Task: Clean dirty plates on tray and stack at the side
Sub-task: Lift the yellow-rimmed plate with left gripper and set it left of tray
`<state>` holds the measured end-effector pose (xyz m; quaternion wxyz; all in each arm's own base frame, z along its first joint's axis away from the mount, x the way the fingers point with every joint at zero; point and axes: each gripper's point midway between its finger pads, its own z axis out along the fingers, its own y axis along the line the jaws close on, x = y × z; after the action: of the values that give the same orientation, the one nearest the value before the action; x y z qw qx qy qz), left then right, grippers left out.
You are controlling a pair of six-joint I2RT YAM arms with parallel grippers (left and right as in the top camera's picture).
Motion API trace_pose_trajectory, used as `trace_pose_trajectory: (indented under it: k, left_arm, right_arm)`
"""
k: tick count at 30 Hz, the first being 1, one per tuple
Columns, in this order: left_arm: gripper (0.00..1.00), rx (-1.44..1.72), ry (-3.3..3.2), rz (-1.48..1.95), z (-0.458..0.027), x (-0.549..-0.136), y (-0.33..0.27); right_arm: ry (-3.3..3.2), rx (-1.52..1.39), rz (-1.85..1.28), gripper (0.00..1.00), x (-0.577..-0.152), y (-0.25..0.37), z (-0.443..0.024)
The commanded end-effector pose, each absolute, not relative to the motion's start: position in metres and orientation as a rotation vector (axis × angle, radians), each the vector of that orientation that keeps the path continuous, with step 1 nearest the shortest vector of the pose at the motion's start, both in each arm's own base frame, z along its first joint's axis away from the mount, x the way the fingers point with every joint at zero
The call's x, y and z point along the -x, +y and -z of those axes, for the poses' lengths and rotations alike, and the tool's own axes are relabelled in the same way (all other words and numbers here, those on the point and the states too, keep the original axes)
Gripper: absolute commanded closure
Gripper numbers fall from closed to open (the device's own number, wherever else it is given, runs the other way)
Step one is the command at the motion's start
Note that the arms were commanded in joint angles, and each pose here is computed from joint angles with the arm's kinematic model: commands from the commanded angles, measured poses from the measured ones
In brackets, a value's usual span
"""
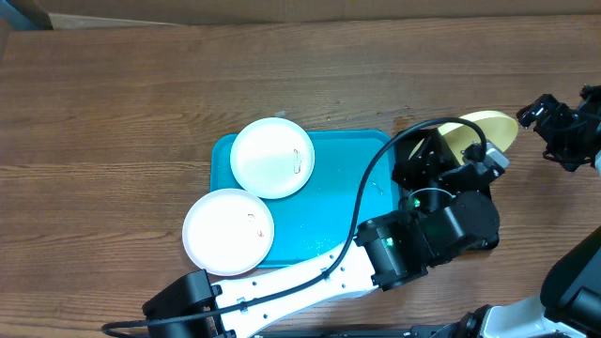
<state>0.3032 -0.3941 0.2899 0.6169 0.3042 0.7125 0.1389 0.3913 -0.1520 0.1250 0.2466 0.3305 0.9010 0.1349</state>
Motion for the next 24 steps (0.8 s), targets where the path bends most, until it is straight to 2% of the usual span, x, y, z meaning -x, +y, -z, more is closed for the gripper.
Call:
trace_pose_trajectory:
  k: [1, 2, 4, 5, 8, 12, 17, 20, 24]
  left_arm:
    - [0.96, -0.558, 1.772, -0.163, -0.277, -0.317, -0.382]
    - [0.96, -0.535, 1.906, -0.05, -0.249, -0.323, -0.376]
    - [0.96, -0.496, 2.039, 0.095, -0.227, -0.328, -0.373]
    - [0.96, -0.444, 2.168, 0.281, -0.21, -0.332, -0.373]
    - [0.96, -0.351, 2.313, 0.573, -0.201, -0.345, -0.367]
    - [0.96, -0.128, 2.42, 0.866, -0.203, -0.385, -0.323]
    - [0.96, 0.15, 2.427, 1.023, -0.207, -0.439, -0.217]
    - [0.96, 0.454, 2.427, 0.888, -0.192, -0.464, -0.114]
    - [0.96, 0.79, 2.393, 0.658, -0.172, -0.461, 0.018]
  right_arm:
    - [2.43, -0.887, -0.369, 0.0, -0.396, -0.154, -0.136]
    - [2.43, -0.887, -0.369, 0.0, -0.396, -0.154, -0.136]
    - [2.43, -0.886, -0.369, 0.0, -0.396, -0.154, -0.136]
    - [2.43, -0.887, -0.369, 0.0, -0.396, -0.154, -0.136]
    - [2.43, -0.886, -0.369, 0.0, -0.396, -0.154, -0.136]
    - [2.43, -0.887, -0.369, 0.0, -0.396, -0.154, -0.136]
    - [2.43, -0.887, -0.369, 0.0, -0.396, -0.154, -0.136]
    - [2.43, -0.887, -0.369, 0.0, -0.396, -0.154, -0.136]
    - [2.43, -0.887, -0.369, 0.0, -0.396, -0.154, -0.136]
